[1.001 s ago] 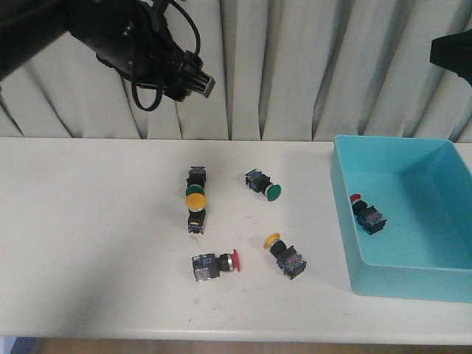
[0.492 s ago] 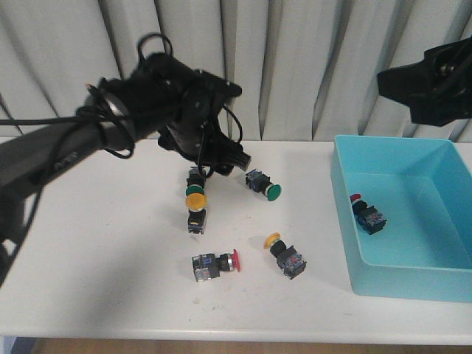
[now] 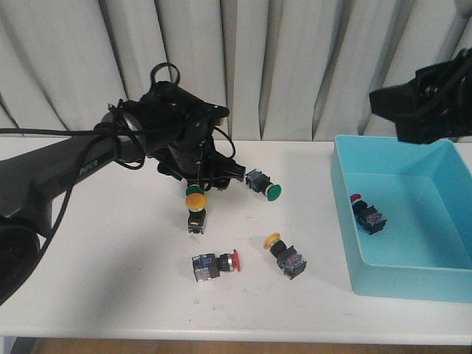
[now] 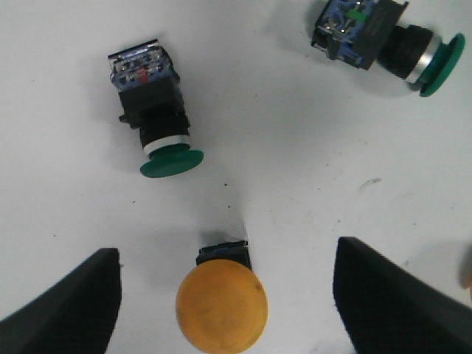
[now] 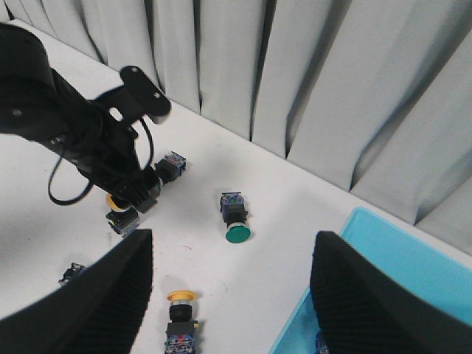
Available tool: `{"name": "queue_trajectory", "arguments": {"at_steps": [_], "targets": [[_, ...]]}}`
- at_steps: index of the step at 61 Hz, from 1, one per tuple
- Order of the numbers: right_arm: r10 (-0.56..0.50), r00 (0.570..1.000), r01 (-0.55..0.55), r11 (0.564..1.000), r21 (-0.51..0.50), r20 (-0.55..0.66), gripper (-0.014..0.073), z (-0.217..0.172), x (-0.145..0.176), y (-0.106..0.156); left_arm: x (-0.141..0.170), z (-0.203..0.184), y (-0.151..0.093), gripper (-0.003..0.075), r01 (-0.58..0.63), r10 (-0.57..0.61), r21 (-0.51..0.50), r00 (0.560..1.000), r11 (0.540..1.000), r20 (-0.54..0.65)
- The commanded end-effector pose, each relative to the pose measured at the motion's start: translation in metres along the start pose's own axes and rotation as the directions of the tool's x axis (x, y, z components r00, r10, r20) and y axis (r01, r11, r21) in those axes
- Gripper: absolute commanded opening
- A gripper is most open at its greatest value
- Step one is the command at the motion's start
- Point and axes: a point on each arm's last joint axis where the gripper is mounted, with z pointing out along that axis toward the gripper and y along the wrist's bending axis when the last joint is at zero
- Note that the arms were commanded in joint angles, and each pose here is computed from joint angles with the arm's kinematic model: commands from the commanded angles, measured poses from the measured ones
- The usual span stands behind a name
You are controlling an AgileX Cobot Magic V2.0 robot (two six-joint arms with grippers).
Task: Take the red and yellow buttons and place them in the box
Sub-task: 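Close the left gripper on the yellow-capped switch and lift it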
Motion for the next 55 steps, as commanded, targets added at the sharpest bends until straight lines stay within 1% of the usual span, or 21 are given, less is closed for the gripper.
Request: {"name": "queue_trajectory", "arguments": {"at_steps": [1, 10, 19, 36, 44, 48, 53, 55], "targets": [[0.011, 0.994, -0.016, 0.999, 0.050, 0.106, 0.0460, 0.001, -0.005, -0.003, -0.014, -0.033, 0.003, 0.0565, 0.062, -0.068, 0.073, 0.994, 0.995, 0.082], [0.022, 0.993, -0.029, 0.997, 0.067, 0.113, 0.0460, 0.010, 0.006, -0.004, -0.012, -0.026, 0.005, 0.0565, 0.055, -0.059, 0.077, 0.997, 0.996, 0.052], [0.025, 0.993, -0.033, 0.997, 0.068, 0.117, 0.0460, 0.010, 0.006, -0.004, -0.007, -0.012, 0.004, 0.0565, 0.057, -0.057, 0.065, 0.998, 0.996, 0.002], [0.027, 0.994, -0.034, 0.997, 0.064, 0.110, 0.0460, 0.010, 0.007, -0.004, -0.002, 0.008, 0.002, 0.0565, 0.059, -0.057, 0.061, 0.998, 0.996, -0.034], [0.035, 0.994, -0.041, 0.997, 0.061, 0.107, 0.0460, 0.011, 0.007, -0.004, -0.002, 0.010, 0.002, 0.0557, 0.059, -0.057, 0.063, 0.998, 0.996, -0.030], [0.035, 0.994, -0.041, 0.997, 0.061, 0.106, 0.0460, 0.011, 0.007, -0.004, -0.003, 0.010, 0.002, 0.0534, 0.061, -0.059, 0.067, 0.998, 0.996, -0.027], [0.035, 0.994, -0.041, 0.997, 0.060, 0.105, 0.0460, 0.011, 0.007, -0.004, -0.002, 0.010, 0.002, 0.0483, 0.064, -0.062, 0.070, 0.998, 0.995, -0.028], [0.035, 0.994, -0.041, 0.997, 0.060, 0.105, 0.0460, 0.011, 0.007, -0.004, -0.002, 0.010, 0.002, 0.0450, 0.064, -0.062, 0.069, 0.998, 0.996, -0.029]]}}
